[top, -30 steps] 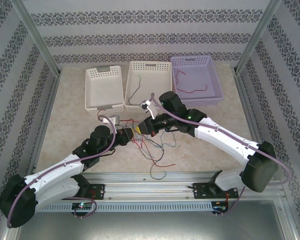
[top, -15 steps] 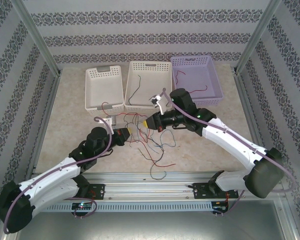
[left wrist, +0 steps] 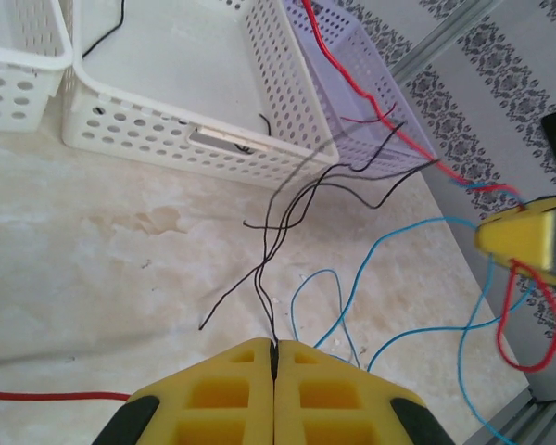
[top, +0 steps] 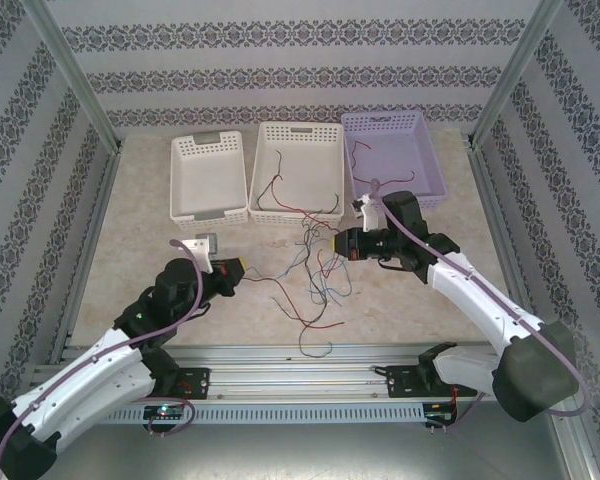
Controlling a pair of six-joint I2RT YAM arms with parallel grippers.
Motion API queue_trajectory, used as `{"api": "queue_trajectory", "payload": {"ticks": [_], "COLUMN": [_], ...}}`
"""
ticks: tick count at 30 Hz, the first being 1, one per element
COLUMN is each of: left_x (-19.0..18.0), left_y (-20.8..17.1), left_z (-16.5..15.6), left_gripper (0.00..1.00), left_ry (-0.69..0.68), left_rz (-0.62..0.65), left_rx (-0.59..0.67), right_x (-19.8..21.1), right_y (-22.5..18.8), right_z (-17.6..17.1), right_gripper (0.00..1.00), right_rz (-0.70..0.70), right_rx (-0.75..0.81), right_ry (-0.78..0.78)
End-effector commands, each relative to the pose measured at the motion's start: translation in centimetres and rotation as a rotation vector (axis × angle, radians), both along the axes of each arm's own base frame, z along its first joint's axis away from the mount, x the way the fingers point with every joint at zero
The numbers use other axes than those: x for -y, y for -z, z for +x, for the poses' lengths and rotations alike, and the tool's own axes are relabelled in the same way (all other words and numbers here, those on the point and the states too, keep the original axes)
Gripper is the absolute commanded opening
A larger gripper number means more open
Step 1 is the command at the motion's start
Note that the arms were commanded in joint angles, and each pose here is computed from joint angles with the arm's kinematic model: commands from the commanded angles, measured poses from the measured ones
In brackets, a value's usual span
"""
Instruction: Untangle the cables
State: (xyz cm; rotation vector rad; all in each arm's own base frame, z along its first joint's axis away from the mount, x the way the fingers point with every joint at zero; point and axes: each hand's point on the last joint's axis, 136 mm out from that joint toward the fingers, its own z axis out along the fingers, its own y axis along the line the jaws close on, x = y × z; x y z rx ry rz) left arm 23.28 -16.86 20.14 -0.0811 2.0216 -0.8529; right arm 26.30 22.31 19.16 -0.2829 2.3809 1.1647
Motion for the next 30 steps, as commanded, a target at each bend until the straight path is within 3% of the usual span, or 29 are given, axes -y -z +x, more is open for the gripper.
{"api": "queue_trajectory", "payload": {"ticks": [1,8,13,16,19,21,24,30], "left_x": [-0.9,-3.0,-4.1,-4.2,-3.9,-3.4,-2.4,-1.1], "left_y": [-1.6,-7.2,-10.4,-11.5,-12.3,-12.8,-13.2,-14.6], "left_z": [-0.5,-0.9,-0.9,-0.5,0.1,0.6,1.4,2.7], "left_gripper": [0.0,0.0,0.0,0.0,0.0,0.0,0.0,0.0], "left_ry": [-0.012,-0.056,-0.086,-0.097,-0.1,-0.097,-0.079,-0.067], "left_rz": [0.043,0.121,0.188,0.213,0.228,0.224,0.217,0.208], "left_rx": [0.036,0.142,0.186,0.198,0.197,0.197,0.19,0.209], "right_x": [-0.1,3.8,4.5,4.4,4.0,3.5,2.0,-1.0], "right_y": [-0.3,5.2,8.6,9.1,8.2,6.6,3.3,-0.4], "right_z": [-0.6,-0.7,-1.3,-1.4,-1.6,-1.8,-2.6,-4.7], "right_gripper": [0.0,0.0,0.03,0.13,0.31,0.48,0.62,0.72], "right_rz": [0.027,-0.174,-0.207,-0.197,-0.184,-0.171,-0.132,-0.045], "right_rx": [0.021,-0.052,-0.125,-0.133,-0.101,-0.026,0.135,0.282], "right_ry": [-0.02,0.142,0.178,0.182,0.162,0.138,0.07,-0.041]}}
